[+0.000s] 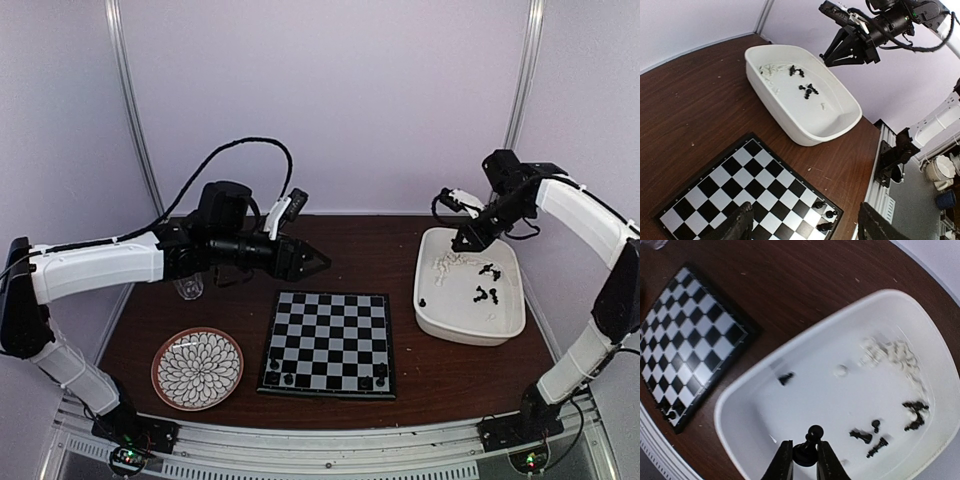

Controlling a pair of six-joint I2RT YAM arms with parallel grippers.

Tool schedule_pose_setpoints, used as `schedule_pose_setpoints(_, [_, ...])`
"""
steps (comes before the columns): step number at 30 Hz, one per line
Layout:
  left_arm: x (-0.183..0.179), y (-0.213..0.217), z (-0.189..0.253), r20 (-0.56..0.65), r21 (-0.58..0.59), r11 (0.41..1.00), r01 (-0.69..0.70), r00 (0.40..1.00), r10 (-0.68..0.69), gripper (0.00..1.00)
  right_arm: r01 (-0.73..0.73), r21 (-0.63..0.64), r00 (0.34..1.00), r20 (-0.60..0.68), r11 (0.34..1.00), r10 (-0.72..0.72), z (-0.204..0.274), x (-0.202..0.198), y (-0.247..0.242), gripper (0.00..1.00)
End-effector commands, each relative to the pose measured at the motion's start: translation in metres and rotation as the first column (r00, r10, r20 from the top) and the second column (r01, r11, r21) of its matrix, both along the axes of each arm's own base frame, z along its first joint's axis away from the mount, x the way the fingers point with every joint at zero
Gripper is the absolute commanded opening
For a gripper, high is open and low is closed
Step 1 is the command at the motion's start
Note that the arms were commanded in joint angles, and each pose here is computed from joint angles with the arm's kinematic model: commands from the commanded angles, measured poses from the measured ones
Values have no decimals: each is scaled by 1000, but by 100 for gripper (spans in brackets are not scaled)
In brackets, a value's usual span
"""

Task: Set up the chess pieces on the board
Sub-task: Place the pawn at g7.

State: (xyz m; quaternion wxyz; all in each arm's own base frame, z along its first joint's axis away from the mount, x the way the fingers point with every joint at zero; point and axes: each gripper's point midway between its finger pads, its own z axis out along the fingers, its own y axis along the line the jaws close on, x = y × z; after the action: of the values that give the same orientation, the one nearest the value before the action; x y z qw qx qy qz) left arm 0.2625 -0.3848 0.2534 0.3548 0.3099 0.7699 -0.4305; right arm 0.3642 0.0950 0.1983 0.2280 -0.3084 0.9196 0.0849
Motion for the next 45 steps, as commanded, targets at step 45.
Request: schedule_pose_setpoints(45, [-77,-93,21,-334,-312,862,399,804,-492,40,-782,177,616,66,598,785,66,-181,211,19])
